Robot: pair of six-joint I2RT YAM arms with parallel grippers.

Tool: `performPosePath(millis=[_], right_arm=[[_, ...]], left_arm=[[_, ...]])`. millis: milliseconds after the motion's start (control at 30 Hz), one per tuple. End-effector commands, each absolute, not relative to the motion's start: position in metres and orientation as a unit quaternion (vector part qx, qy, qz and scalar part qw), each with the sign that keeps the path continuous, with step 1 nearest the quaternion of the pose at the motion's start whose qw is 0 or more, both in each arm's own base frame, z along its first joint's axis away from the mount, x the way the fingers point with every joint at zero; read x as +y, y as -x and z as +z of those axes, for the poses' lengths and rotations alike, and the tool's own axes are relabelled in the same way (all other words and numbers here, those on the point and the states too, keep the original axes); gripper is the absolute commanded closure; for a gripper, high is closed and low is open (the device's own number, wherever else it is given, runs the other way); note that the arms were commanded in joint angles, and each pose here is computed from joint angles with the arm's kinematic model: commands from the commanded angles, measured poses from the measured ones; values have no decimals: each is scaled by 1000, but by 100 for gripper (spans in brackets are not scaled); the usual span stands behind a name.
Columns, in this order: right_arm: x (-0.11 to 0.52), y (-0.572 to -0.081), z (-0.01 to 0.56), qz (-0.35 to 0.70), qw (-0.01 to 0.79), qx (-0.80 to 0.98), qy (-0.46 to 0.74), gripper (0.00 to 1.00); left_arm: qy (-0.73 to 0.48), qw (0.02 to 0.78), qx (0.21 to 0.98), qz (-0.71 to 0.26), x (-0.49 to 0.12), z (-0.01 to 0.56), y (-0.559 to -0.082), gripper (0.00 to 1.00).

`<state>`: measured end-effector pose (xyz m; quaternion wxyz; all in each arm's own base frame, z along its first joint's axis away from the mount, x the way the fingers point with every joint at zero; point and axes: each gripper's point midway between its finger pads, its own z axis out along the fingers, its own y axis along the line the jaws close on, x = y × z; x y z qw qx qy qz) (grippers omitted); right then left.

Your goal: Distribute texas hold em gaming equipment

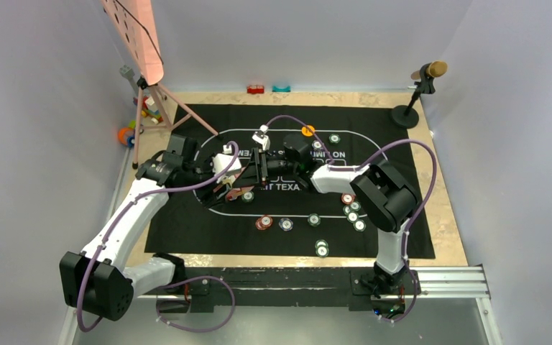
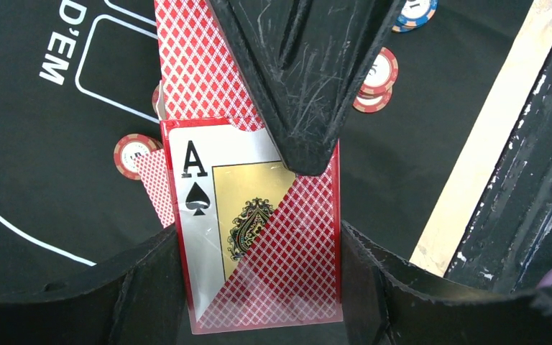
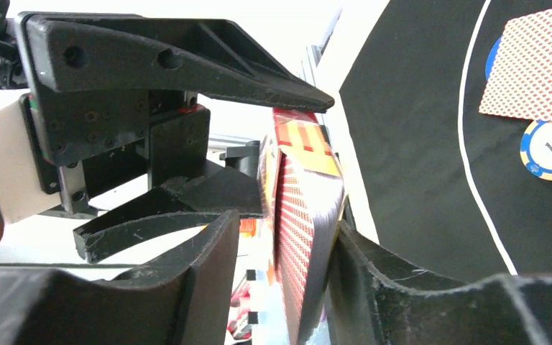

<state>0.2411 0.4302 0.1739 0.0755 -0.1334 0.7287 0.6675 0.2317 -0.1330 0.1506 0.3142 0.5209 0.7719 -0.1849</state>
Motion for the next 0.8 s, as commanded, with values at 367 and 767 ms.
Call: performPosePath(millis=[367,767], right_arm=[[415,-253,205,666,132,718,150,40],[420,-251,213,678,127,707,156,41]], left_arm=[[-520,334,756,-216,-143,161,-219,50],[-518,350,748,-225,-147,170,-217,47]])
